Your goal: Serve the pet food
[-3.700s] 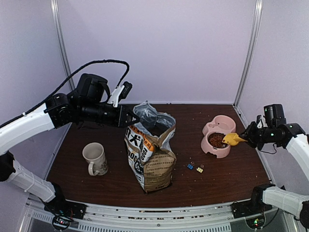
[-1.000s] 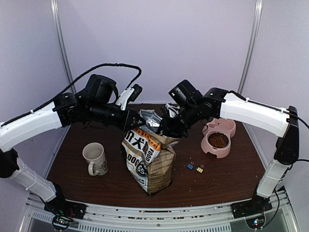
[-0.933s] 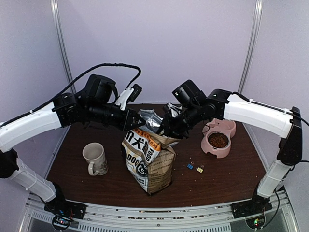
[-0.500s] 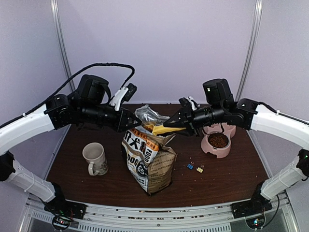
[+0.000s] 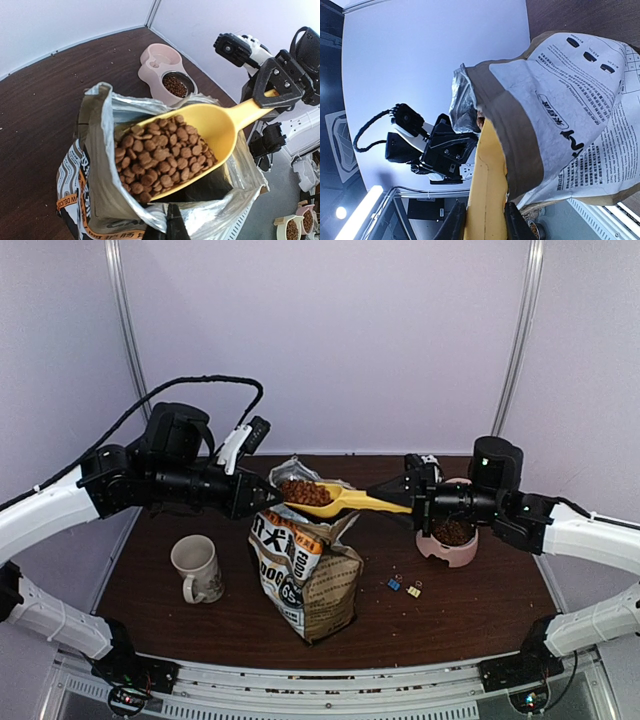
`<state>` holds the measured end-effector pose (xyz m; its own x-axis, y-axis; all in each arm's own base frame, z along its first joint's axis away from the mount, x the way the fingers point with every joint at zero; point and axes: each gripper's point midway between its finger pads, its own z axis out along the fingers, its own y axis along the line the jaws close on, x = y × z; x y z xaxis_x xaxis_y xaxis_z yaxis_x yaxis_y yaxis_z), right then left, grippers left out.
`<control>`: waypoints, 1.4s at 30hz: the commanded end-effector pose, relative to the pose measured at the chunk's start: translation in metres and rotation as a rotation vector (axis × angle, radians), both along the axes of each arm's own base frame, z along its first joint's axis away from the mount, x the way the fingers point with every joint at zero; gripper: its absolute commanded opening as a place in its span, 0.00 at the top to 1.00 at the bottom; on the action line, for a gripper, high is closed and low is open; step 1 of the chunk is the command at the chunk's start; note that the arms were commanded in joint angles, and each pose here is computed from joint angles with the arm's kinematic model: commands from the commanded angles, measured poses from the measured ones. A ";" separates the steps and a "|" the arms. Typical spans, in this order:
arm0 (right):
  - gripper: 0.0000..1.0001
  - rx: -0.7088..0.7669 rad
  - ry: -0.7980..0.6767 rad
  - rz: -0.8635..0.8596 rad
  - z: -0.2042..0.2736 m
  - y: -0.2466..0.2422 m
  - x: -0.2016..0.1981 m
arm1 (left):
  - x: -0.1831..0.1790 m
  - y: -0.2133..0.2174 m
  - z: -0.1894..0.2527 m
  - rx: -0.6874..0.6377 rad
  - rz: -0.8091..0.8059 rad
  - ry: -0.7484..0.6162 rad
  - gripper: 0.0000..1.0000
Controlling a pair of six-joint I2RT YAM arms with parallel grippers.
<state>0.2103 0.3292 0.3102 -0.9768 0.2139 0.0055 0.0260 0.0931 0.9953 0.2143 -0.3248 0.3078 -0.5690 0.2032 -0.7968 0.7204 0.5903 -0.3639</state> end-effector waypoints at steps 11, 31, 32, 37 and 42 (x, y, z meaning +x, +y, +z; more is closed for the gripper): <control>0.94 0.100 -0.078 -0.026 0.026 -0.025 -0.014 | 0.010 0.002 0.060 -0.181 0.057 -0.123 1.00; 0.94 0.297 -0.200 -0.011 0.077 -0.043 -0.033 | 0.021 0.014 0.061 -0.205 0.141 -0.087 1.00; 0.94 0.307 -0.206 -0.010 0.080 -0.044 -0.034 | 0.020 0.014 0.061 -0.206 0.139 -0.087 1.00; 0.94 0.364 -0.234 -0.008 0.095 -0.049 -0.038 | 0.020 0.014 0.061 -0.206 0.136 -0.085 1.00; 0.94 0.397 -0.244 -0.019 0.101 -0.051 -0.038 | 0.019 0.013 0.062 -0.210 0.132 -0.084 1.00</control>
<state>0.1803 0.2883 0.3850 -0.9660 0.2427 -0.0892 -0.1414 -0.2072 0.9680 0.2196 -0.3138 0.3083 -0.6239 0.1186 -0.7724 0.6422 0.6411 -0.4203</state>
